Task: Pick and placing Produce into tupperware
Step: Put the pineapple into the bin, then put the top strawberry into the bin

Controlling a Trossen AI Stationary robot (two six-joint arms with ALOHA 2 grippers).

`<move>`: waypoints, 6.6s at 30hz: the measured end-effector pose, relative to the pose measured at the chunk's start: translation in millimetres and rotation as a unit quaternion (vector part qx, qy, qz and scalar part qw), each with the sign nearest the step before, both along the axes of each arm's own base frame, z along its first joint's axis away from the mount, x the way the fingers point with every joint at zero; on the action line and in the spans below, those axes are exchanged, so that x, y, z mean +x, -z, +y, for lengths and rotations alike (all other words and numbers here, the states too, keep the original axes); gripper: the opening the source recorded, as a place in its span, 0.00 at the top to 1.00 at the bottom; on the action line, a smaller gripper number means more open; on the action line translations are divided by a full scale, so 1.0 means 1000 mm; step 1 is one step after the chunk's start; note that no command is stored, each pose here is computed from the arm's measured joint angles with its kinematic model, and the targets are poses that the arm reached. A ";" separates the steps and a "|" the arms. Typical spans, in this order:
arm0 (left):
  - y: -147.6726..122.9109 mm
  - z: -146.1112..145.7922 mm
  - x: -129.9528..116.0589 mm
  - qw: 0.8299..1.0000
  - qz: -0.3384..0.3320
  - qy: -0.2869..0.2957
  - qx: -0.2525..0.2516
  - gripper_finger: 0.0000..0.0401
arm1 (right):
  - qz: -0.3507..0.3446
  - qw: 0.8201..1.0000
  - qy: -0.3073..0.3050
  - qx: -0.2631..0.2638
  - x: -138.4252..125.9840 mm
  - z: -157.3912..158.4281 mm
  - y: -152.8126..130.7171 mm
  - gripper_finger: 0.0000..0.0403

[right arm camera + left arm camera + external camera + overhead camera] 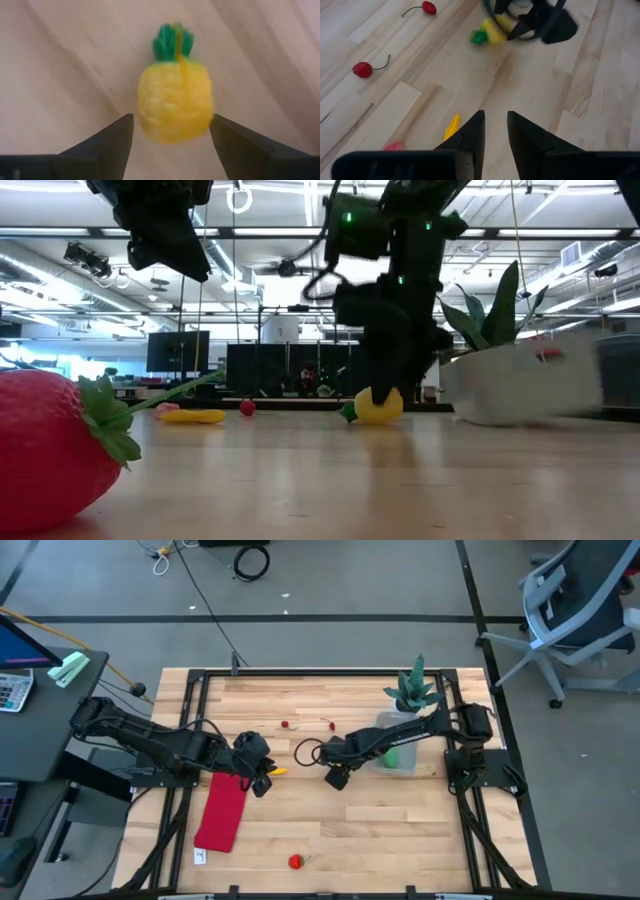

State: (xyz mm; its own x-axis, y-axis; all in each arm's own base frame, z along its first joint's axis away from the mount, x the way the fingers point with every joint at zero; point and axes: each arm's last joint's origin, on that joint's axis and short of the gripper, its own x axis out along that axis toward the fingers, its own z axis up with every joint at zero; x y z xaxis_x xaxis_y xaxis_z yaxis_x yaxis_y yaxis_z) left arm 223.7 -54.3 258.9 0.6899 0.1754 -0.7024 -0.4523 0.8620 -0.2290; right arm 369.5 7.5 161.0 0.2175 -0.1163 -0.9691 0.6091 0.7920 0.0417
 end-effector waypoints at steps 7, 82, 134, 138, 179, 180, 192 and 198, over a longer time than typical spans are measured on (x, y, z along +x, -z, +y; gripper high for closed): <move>0.000 0.000 0.000 1.000 0.000 0.000 0.000 0.77 | -0.001 1.000 -0.002 -0.004 0.001 -0.004 0.000 0.33; 0.000 0.000 0.000 1.000 0.002 0.003 0.004 0.77 | -0.008 0.965 -0.253 -0.072 0.021 -0.013 0.010 0.25; 0.000 0.001 0.000 0.999 -0.011 -0.036 -0.026 0.77 | 0.016 0.995 0.052 -0.079 -0.131 -0.008 -0.131 0.54; -0.001 0.000 0.001 0.998 -0.016 -0.045 -0.036 0.78 | 0.060 0.994 0.060 -0.076 -0.143 -0.015 -0.095 0.54; 0.002 0.019 0.001 0.990 -0.011 -0.122 -0.063 0.74 | 0.044 0.998 0.040 0.035 -0.153 -0.040 -0.042 0.37; 0.003 0.024 0.001 0.989 -0.003 -0.133 -0.060 0.74 | 0.041 0.998 0.033 0.036 -0.152 -0.037 -0.047 0.38; 0.020 0.042 -0.027 0.975 0.191 -0.111 -0.011 0.72 | -0.075 0.995 -0.062 0.011 -0.143 -0.004 -0.131 0.43; 0.025 0.037 -0.033 0.971 0.222 -0.083 0.006 0.67 | -0.147 0.985 -0.073 -0.050 -0.143 0.017 -0.157 0.43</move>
